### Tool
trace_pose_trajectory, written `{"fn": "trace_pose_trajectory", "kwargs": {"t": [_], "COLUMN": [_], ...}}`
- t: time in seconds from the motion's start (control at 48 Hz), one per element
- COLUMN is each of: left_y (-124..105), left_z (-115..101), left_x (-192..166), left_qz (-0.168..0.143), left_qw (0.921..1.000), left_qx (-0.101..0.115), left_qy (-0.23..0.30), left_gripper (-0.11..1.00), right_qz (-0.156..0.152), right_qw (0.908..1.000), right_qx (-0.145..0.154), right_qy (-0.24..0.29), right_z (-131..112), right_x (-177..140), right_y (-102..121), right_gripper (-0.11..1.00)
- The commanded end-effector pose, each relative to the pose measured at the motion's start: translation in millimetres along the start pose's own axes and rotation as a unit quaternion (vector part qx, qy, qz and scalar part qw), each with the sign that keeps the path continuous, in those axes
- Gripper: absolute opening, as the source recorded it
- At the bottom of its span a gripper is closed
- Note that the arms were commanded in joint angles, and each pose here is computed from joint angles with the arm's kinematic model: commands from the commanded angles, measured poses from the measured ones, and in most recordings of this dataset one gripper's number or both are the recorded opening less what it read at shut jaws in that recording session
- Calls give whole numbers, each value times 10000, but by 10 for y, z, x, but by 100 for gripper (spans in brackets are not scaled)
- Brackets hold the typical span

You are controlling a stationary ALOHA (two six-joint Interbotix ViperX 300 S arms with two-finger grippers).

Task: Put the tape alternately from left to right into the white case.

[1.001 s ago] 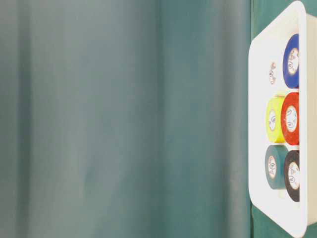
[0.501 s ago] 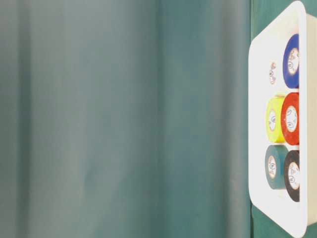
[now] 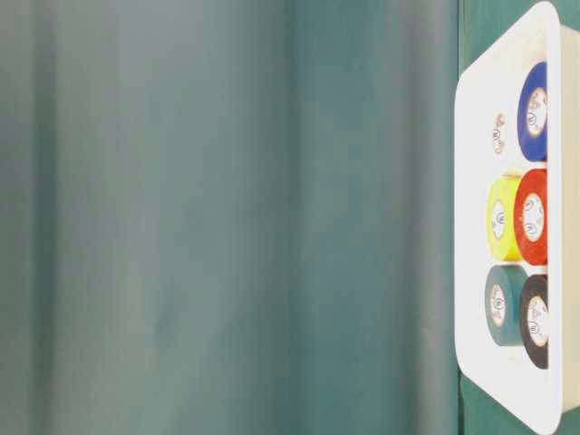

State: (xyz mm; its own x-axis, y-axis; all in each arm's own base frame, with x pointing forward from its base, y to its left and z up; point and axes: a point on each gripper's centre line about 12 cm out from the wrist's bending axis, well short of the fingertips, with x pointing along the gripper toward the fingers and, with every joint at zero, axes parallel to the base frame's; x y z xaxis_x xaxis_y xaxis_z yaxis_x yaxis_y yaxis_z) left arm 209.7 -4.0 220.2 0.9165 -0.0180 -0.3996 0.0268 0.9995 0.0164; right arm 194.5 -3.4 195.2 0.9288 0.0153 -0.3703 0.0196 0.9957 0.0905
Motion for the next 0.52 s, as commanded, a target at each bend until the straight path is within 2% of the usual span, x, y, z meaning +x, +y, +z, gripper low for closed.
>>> {"fn": "trace_pose_trajectory", "kwargs": {"t": [0.0, 0.355, 0.501], "left_y": [-5, -3, -4], "left_z": [52, -24, -52], "left_x": [-32, -148, -201], "left_qz": [-11, -1, 0], "left_qw": [9999, 9995, 9992], "left_qx": [-9, -12, -12], "left_qy": [-154, -307, -391], "left_gripper": [93, 93, 93], "right_qz": [-12, -246, -248], "right_qw": [10000, 9991, 9990], "right_qx": [1, 8, -3], "right_qy": [-91, -344, -363], "right_z": [58, 55, 22], "right_x": [-17, -198, -223], "right_y": [3, -45, -45], "right_gripper": [81, 81, 81]}}
